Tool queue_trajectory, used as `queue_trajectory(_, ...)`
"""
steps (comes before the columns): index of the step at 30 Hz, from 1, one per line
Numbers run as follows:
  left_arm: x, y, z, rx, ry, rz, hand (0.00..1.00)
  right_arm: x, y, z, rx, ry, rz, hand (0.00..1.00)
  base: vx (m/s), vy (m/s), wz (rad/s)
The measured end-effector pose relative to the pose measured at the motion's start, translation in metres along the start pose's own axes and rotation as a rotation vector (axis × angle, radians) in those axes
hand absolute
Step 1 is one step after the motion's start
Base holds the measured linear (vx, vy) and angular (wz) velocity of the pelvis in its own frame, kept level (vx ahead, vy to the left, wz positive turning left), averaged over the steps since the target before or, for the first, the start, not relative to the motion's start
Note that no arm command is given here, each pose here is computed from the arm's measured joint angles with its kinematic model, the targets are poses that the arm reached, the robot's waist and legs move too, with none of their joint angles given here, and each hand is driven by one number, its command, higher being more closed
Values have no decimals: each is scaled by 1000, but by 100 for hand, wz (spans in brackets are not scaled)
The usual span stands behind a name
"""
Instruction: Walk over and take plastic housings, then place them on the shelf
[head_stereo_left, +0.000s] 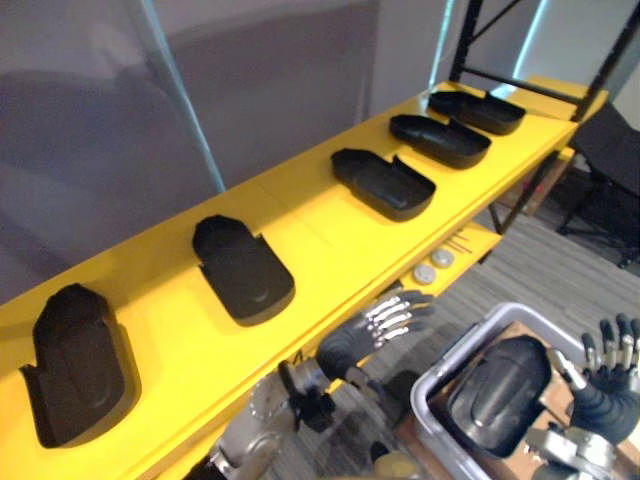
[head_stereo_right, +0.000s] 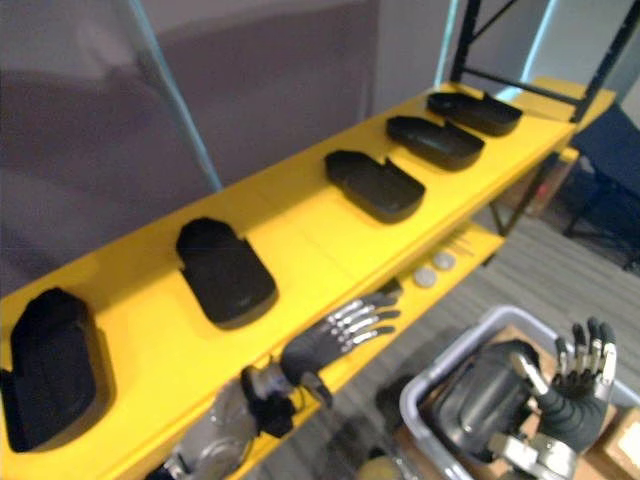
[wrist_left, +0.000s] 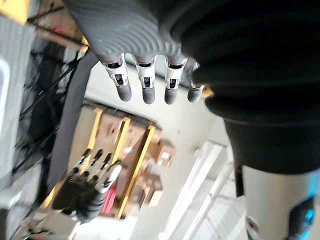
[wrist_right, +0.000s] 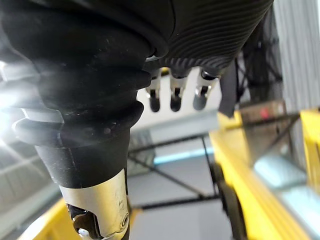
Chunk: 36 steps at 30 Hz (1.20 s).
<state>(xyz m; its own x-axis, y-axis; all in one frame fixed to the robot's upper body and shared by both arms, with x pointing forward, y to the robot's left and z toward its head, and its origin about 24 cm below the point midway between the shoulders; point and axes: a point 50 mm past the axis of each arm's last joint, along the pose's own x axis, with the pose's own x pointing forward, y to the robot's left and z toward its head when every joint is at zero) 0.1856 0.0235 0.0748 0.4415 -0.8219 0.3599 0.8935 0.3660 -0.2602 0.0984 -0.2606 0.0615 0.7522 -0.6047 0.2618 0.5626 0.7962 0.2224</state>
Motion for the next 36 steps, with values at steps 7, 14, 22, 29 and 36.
queue_trajectory(7, 5, 8, 3, 74, 10, 99, 0, 8, 30, 2, 69, -32, 270, 0, -35, -42, -72)
queue_trajectory(14, -41, 24, 30, 126, -111, 413, 0, 44, 98, 12, 200, -128, 634, 0, -172, 127, -116)
queue_trajectory(22, -52, 22, 38, 223, -168, 409, 0, 55, 107, 8, 210, -142, 574, 0, -26, 41, 34)
queue_trajectory(29, -52, 28, 47, 243, -233, 474, 0, 71, 131, 9, 214, -204, 583, 0, 64, -64, 26)
queue_trajectory(36, -46, 26, 56, 315, -280, 418, 0, 67, 119, -2, 138, -165, 440, 0, -57, 7, 20)
